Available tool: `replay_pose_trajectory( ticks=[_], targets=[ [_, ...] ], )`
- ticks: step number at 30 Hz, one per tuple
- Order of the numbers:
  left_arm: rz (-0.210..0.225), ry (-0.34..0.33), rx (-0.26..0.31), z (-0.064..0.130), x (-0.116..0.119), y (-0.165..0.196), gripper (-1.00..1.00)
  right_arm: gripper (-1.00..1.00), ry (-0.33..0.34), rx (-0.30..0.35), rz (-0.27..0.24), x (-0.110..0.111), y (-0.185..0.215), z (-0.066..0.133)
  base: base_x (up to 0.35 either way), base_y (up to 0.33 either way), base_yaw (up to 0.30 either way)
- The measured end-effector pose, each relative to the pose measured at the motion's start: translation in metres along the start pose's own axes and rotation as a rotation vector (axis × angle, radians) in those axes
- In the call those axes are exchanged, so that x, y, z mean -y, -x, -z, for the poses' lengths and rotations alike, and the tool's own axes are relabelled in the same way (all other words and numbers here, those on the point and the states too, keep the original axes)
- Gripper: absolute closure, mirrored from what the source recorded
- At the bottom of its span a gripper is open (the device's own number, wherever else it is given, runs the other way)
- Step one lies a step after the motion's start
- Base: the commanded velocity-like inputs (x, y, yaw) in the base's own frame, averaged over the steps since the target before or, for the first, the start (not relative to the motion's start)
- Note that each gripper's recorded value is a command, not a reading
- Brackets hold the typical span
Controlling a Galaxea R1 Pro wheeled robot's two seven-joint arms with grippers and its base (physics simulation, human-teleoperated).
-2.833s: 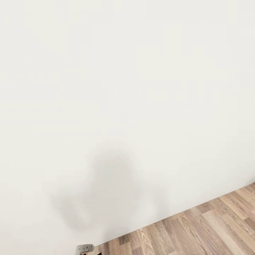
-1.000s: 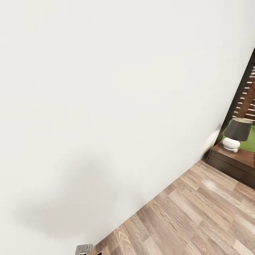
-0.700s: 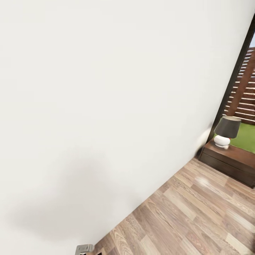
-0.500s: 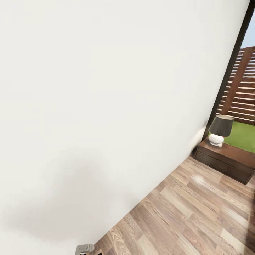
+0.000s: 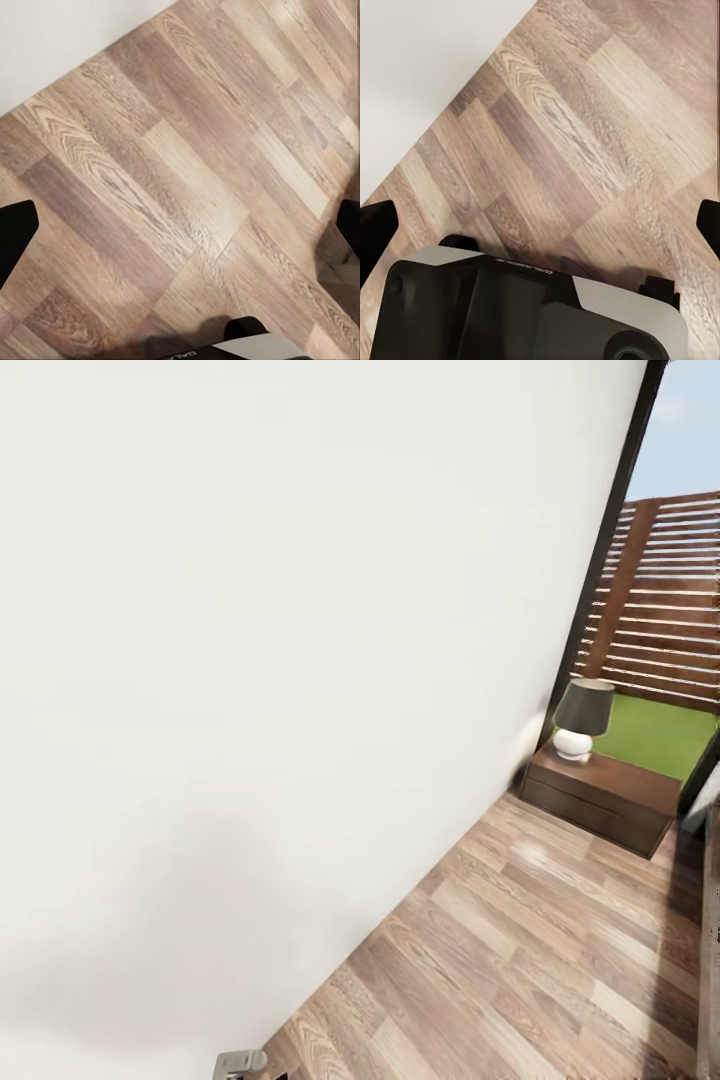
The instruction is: In the bedroom, move the book from the bed onto either nightstand, and place the two sandals side by side next to the bed.
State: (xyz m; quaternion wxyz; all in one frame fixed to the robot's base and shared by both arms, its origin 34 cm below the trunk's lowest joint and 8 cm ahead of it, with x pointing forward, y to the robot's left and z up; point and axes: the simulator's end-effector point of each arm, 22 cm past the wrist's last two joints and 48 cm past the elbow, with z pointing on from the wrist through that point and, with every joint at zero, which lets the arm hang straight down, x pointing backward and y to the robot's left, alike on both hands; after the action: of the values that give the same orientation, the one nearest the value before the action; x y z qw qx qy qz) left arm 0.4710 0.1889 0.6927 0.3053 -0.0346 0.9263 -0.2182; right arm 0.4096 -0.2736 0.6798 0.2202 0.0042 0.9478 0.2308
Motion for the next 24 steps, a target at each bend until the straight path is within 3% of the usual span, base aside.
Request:
replay_pose_trajectory(
  ticks=[24],
  targets=[
    [0.004, -0.010, -0.001, -0.0024, 0.0075, -0.0015, -1.00, -1.00, -0.001, 0.000, 0.000, 0.0001, -0.0001, 0.0000, 0.000, 0.000, -0.194]
  ],
)
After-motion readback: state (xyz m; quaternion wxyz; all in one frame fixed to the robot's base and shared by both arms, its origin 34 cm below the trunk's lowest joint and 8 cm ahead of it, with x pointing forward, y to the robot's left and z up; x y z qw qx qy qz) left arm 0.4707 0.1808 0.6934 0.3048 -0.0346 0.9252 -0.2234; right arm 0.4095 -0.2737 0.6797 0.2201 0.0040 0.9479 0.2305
